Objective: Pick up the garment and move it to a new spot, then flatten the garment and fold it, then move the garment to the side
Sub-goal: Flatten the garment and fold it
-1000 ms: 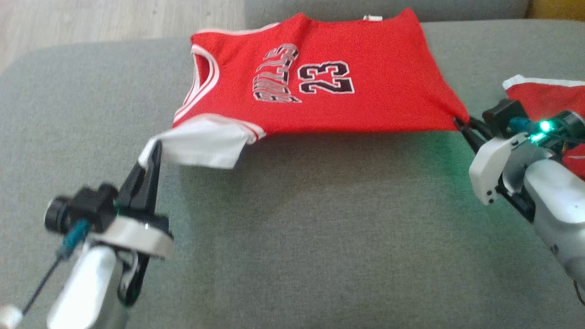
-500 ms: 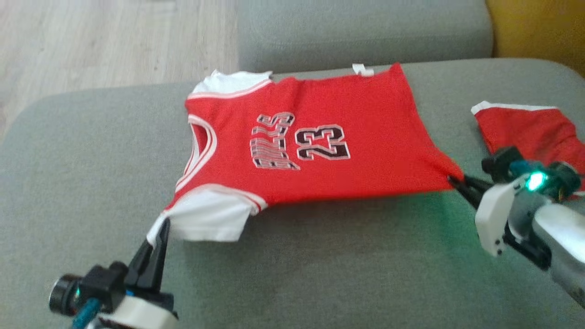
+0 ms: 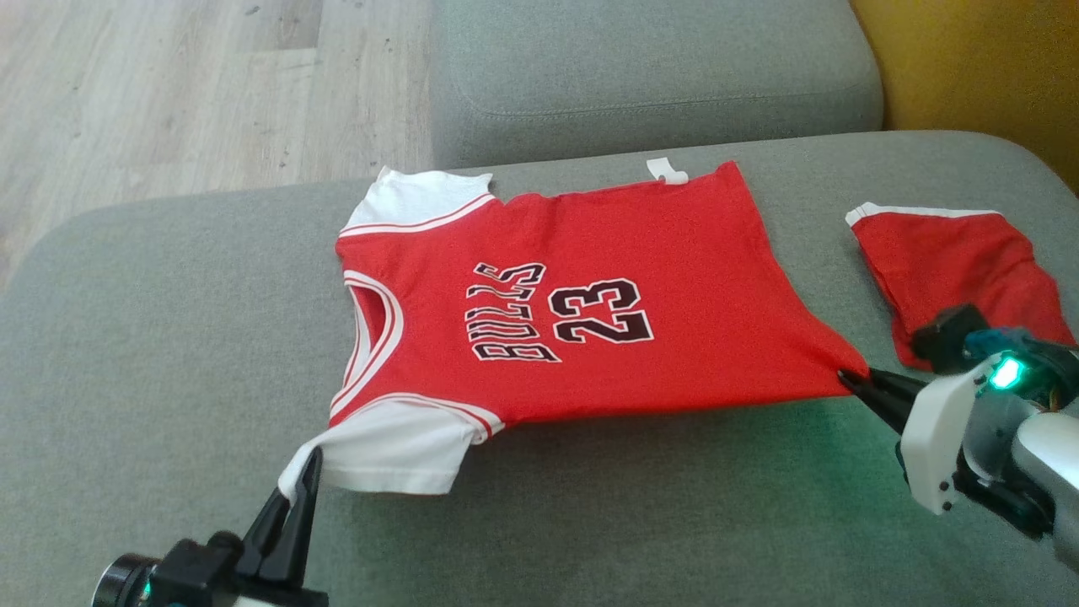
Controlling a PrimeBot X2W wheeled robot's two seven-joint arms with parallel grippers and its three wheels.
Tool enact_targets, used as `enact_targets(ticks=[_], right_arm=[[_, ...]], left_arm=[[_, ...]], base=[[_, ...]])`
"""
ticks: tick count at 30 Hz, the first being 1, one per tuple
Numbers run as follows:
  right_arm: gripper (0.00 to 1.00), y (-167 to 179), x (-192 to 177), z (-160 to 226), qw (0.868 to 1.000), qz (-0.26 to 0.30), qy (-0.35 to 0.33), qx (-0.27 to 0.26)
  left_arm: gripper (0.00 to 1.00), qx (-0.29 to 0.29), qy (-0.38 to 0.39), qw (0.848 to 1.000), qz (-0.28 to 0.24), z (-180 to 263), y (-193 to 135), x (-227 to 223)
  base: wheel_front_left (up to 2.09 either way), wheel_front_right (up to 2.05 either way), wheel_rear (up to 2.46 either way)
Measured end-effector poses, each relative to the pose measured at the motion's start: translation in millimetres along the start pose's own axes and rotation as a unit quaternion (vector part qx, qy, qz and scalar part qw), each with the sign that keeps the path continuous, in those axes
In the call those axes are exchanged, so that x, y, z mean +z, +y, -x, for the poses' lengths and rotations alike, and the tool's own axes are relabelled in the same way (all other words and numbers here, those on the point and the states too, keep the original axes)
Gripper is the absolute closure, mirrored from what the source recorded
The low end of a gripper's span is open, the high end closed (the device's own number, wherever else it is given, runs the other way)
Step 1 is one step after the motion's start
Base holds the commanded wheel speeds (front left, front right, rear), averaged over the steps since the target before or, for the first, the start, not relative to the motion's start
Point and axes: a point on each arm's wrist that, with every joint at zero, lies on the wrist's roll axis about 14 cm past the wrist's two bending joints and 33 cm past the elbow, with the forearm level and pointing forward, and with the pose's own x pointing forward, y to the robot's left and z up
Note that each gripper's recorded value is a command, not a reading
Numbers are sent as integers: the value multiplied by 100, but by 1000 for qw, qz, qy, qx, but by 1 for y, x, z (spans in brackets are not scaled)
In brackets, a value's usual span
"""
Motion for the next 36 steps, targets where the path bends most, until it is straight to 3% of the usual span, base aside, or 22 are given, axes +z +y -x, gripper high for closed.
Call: enact_targets(ticks=[9,19,27,36], right_arm=[[100,-8,5,-6,1000,-4,-12,-10],[100,-13,-1,-35,1000,-19,6,-10],[100,-29,5,-67,999,-12,34,-19],[100,-34,2,-95,998,-4,58,-18]], left_arm=[[100,-6,9,1000,0,-9,-1,-2],[100,-39,51,997,-40,-52,11,-10],[100,-71,140,985,-76,-85,22,-41],[100,-83,163,976,-123,-129,39,-42]], base=[[0,0,0],[0,0,0],[0,0,0],[0,0,0]])
